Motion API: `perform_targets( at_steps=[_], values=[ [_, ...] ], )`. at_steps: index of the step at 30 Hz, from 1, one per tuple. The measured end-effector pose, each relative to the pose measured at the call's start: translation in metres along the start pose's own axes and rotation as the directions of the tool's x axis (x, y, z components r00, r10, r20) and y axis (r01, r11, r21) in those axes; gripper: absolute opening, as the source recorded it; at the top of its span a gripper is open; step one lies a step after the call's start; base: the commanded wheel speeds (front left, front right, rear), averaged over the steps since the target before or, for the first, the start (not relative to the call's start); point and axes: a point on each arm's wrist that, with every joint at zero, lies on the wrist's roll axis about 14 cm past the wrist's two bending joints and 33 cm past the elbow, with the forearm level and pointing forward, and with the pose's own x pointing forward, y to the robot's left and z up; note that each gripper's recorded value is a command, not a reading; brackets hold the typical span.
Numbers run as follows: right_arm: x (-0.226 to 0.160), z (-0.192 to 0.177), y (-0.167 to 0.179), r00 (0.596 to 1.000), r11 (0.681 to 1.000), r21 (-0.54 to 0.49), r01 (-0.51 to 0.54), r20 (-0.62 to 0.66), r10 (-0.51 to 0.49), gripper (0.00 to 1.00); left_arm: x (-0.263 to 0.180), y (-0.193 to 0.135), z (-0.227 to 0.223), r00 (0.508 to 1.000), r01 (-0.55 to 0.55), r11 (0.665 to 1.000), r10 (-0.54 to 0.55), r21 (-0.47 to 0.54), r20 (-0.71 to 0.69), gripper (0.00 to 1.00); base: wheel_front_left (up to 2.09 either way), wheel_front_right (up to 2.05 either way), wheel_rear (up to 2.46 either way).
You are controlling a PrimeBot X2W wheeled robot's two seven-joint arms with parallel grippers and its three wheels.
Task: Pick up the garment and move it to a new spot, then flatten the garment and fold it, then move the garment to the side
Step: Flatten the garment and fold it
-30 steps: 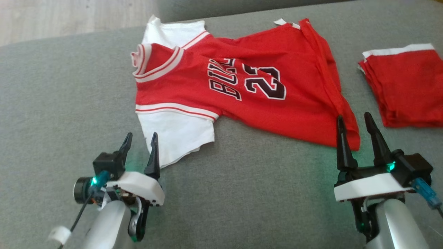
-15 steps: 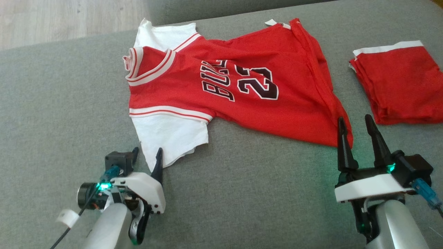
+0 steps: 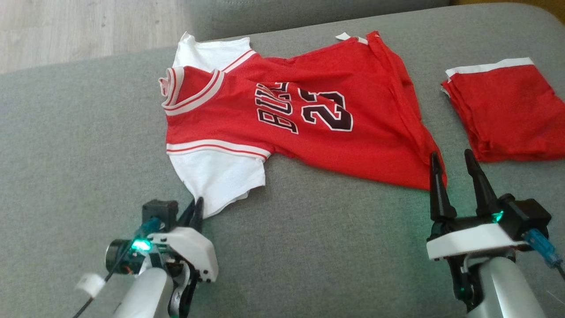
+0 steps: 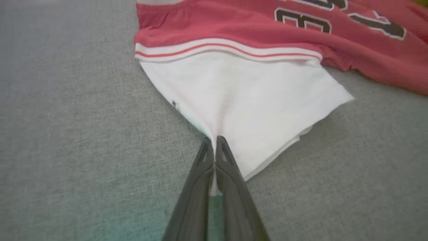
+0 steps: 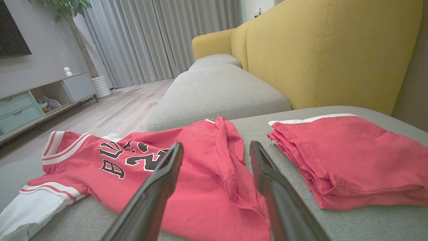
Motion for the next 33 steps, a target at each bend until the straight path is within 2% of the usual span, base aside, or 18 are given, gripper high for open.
perform_targets(
  at_steps=[4,8,13,17,23,27,33],
  values=[
    [-0.006,-0.003,-0.004,1.000,1.000,0.001,0.014,-0.010,-0.014,1.00,-0.008,0.002,0.038,0.982,-0.009,1.000,0.015,-0.028,0.191,0.00,0.00,0.00,0.00],
    [-0.023,-0.025,-0.011,0.996,0.999,-0.001,0.039,-0.081,-0.039,1.00,-0.021,0.006,0.076,0.927,-0.017,0.999,0.033,-0.047,0.372,0.00,0.00,0.00,0.00],
    [-0.039,-0.059,-0.018,0.979,0.998,0.005,0.067,-0.193,-0.065,1.00,-0.036,0.009,0.103,0.860,-0.025,0.998,0.050,-0.055,0.508,0.00,0.00,0.00,0.00],
    [-0.036,-0.072,-0.023,0.966,0.996,0.020,0.089,-0.246,-0.082,1.00,-0.043,0.014,0.113,0.829,-0.034,0.997,0.065,-0.067,0.555,0.00,0.00,0.00,0.00],
    [-0.025,-0.085,-0.028,0.949,0.989,0.072,0.130,-0.299,-0.103,1.00,-0.044,0.013,0.110,0.829,-0.021,0.998,0.054,-0.066,0.557,0.00,0.00,0.00,0.00],
    [-0.022,-0.097,-0.027,0.930,0.988,0.072,0.135,-0.354,-0.101,1.00,-0.045,0.010,0.109,0.827,-0.009,0.998,0.042,-0.061,0.561,0.00,0.00,0.00,0.00],
    [-0.017,-0.101,-0.024,0.924,0.988,0.080,0.133,-0.371,-0.094,1.00,-0.045,0.010,0.109,0.827,-0.006,0.998,0.039,-0.059,0.561,0.00,0.00,0.00,0.00]
  ],
)
